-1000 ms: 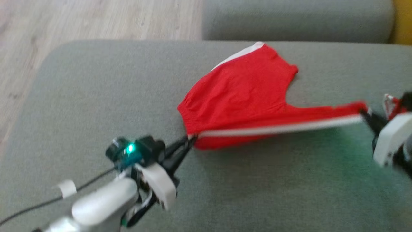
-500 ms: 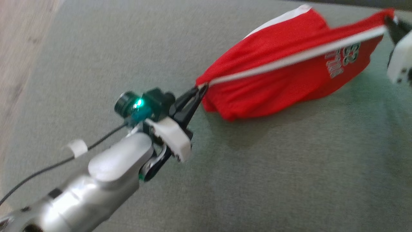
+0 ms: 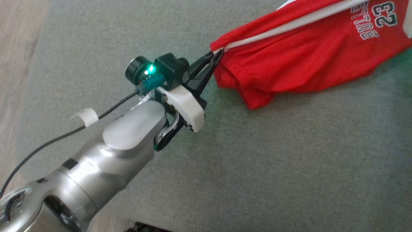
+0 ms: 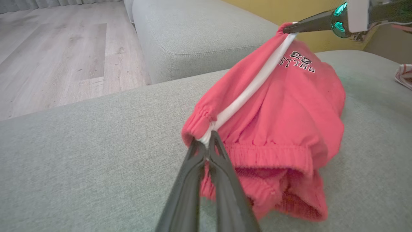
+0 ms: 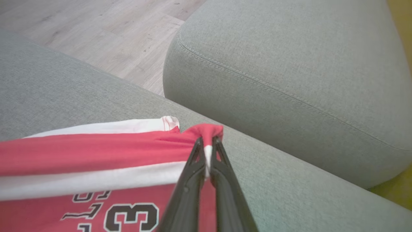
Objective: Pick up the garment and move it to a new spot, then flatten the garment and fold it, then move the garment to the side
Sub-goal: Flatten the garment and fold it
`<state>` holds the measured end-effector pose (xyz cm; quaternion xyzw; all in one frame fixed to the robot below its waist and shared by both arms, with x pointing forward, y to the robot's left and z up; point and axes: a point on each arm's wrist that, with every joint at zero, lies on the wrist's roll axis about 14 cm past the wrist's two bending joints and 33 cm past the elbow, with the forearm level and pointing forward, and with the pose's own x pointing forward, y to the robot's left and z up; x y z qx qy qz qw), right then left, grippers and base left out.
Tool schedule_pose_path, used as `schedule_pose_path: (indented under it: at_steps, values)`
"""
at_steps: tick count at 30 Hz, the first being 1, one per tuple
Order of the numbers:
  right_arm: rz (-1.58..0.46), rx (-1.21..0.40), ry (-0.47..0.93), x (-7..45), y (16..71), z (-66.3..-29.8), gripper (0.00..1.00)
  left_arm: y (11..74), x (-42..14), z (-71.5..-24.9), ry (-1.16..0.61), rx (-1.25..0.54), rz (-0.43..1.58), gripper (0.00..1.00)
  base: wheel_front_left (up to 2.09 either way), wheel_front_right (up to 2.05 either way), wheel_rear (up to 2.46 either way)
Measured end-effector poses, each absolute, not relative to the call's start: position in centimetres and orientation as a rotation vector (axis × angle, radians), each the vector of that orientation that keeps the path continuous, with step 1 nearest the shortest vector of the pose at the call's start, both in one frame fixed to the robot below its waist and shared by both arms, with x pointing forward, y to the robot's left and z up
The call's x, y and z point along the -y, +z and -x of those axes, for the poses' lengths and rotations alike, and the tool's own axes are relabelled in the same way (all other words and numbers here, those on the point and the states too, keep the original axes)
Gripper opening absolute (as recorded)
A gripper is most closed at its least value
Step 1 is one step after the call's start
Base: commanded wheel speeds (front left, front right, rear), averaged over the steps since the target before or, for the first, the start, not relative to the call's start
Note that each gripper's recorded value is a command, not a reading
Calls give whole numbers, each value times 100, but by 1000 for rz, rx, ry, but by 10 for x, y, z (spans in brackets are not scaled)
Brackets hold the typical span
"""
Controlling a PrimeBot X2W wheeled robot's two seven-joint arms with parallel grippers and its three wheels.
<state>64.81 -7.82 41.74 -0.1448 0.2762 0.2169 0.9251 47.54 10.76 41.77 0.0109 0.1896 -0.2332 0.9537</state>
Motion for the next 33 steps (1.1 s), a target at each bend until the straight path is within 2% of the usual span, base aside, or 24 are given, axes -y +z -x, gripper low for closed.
schedule_pose_path:
  at_steps: [10,11,12,13,14,21,26,33]
  values:
    - [326,-573,466,64,397,-671,1,402,-114,-487,-457,-410,-29,0,0,0,0]
    - [337,-571,465,65,395,-674,88,401,-114,-488,-459,-413,-28,5,0,0,0]
    - [342,-567,460,66,394,-676,100,400,-113,-489,-460,-416,-29,40,0,0,0]
    - [344,-566,456,67,393,-678,100,399,-112,-490,-460,-417,-28,94,0,0,0]
    - [345,-563,450,68,393,-681,100,398,-113,-491,-457,-419,-33,100,0,0,0]
    - [283,-487,395,83,408,-690,100,398,-137,-497,-360,-408,-78,100,0,0,0]
    - [162,-289,392,74,456,-693,100,425,-151,-508,-274,-327,-72,100,0,0,0]
    - [0,-86,409,66,490,-647,100,498,-176,-511,-117,-113,-9,100,0,0,0]
